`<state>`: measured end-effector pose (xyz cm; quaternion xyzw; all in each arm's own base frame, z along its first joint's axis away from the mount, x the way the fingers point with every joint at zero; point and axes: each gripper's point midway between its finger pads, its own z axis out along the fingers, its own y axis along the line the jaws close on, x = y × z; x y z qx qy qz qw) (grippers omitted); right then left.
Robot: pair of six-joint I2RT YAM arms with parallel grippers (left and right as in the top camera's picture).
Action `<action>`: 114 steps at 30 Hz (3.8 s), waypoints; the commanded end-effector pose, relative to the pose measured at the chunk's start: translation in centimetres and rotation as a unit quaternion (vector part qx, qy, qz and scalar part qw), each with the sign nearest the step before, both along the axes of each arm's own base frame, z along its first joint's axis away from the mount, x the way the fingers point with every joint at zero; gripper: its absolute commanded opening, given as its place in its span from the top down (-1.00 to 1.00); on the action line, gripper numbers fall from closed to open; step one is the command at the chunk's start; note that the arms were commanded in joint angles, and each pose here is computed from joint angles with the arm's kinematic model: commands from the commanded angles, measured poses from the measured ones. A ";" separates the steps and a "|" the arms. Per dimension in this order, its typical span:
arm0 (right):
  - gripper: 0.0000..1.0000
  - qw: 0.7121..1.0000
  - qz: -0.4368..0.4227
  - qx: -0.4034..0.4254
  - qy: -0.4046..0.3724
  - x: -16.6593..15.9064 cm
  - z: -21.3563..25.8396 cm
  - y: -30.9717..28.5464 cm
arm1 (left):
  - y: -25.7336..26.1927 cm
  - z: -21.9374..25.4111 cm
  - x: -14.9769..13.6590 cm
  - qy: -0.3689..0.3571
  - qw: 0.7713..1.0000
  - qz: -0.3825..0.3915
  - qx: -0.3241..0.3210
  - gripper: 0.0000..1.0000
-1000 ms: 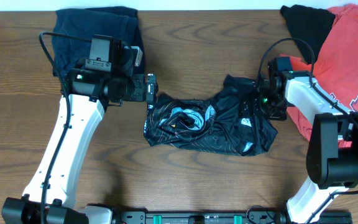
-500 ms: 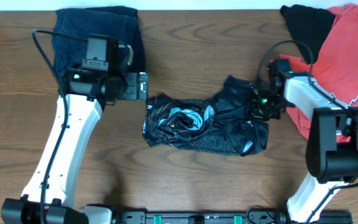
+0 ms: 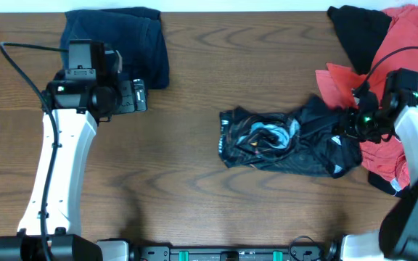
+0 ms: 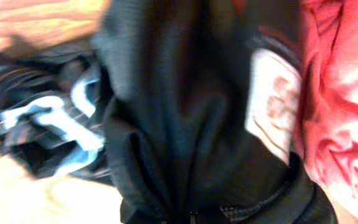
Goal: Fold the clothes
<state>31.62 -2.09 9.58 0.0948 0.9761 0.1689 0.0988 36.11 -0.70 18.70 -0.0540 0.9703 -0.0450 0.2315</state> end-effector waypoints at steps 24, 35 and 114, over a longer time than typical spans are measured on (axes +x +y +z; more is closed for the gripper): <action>0.98 0.968 0.208 0.048 -0.129 2.4 1.6 27.2 | 0.4 -0.5 -0.2 0.008 1.000 0.001 0.002 -0.96; 0.98 0.939 0.285 0.069 -0.177 3.8 3.2 33.7 | 0.4 -0.5 -0.2 0.008 1.000 0.001 0.002 -0.96; -0.99 0.956 0.248 -0.082 -0.132 10.7 6.7 24.0 | 0.0 -3.1 0.2 0.040 0.999 -0.003 -0.008 -0.96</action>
